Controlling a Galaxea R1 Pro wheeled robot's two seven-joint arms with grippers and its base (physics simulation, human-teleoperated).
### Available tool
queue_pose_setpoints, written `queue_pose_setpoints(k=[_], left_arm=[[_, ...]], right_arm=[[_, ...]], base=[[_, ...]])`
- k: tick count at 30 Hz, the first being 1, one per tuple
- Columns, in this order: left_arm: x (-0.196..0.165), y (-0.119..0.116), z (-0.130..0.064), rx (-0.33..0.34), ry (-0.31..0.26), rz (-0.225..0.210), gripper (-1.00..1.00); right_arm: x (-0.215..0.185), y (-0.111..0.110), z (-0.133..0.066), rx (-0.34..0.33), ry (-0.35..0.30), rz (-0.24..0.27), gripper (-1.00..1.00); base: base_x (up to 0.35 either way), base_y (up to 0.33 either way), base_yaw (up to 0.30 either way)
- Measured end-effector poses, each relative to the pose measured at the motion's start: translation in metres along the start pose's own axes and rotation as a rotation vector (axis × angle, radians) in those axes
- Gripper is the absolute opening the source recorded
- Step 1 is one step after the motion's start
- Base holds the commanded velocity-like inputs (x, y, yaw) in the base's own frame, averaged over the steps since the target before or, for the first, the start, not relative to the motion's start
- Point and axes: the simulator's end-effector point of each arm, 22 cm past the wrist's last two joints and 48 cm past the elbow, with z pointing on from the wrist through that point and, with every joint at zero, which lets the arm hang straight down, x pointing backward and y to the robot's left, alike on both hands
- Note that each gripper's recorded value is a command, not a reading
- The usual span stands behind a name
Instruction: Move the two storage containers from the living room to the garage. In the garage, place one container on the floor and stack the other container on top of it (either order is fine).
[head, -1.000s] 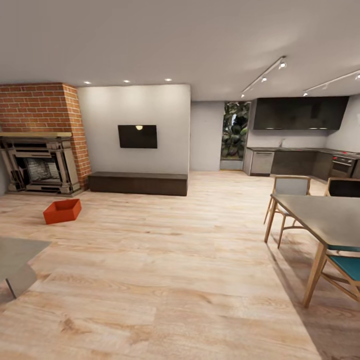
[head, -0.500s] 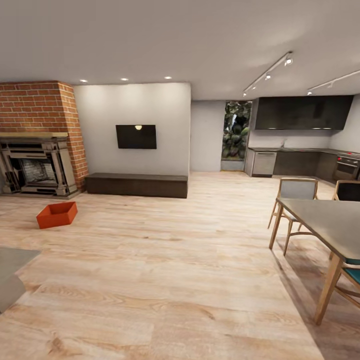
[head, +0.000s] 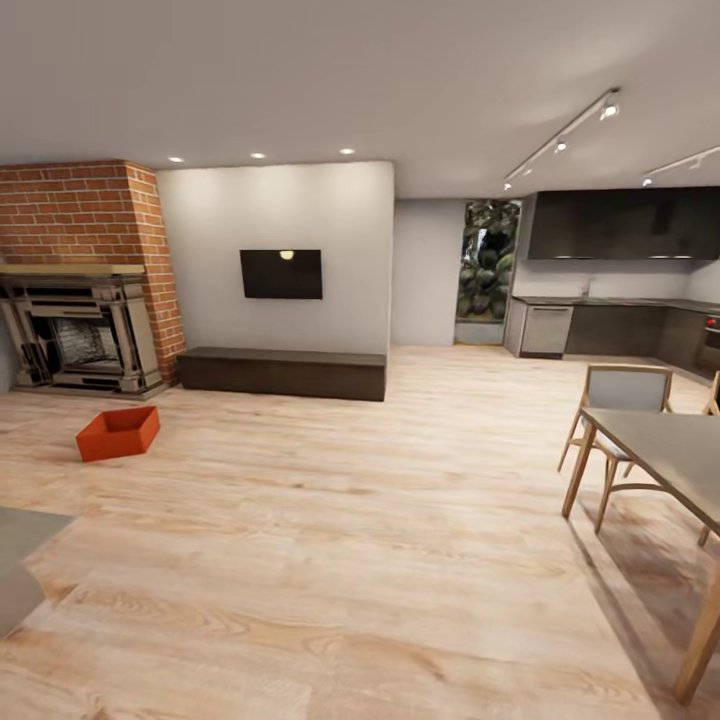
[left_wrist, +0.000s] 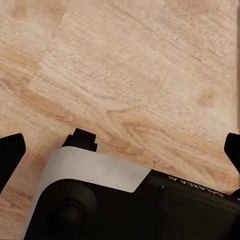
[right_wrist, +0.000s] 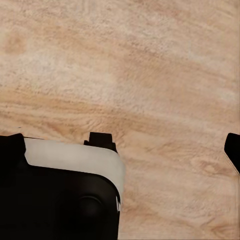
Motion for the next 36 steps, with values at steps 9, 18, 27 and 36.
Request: queue_pose_setpoints(k=[9, 18, 27, 36], left_arm=[[0.0001, 0.0000, 0.0000, 0.000, 0.000, 0.000, 1.00], [-0.0001, 0.0001, 0.0000, 0.000, -0.001, 0.000, 1.00], [-0.0002, 0.0000, 0.0000, 0.000, -0.001, 0.000, 1.00], [-0.0001, -0.0002, 0.0000, 0.000, -0.001, 0.000, 1.00]], right_arm=[[-0.0001, 0.0025, -0.0001, -0.003, 0.001, 0.001, 1.00], [0.0003, 0.0067, -0.0003, -0.008, 0.005, 0.002, 1.00], [0.0003, 0.0048, -0.0003, -0.005, 0.004, 0.006, 1.00], [0.0003, -0.0012, 0.0000, 0.004, 0.002, 0.005, 1.00]], base=[[0.322, 0.000, 0.002], [0.322, 0.000, 0.053], [0.322, 0.000, 0.106], [0.322, 0.000, 0.004]])
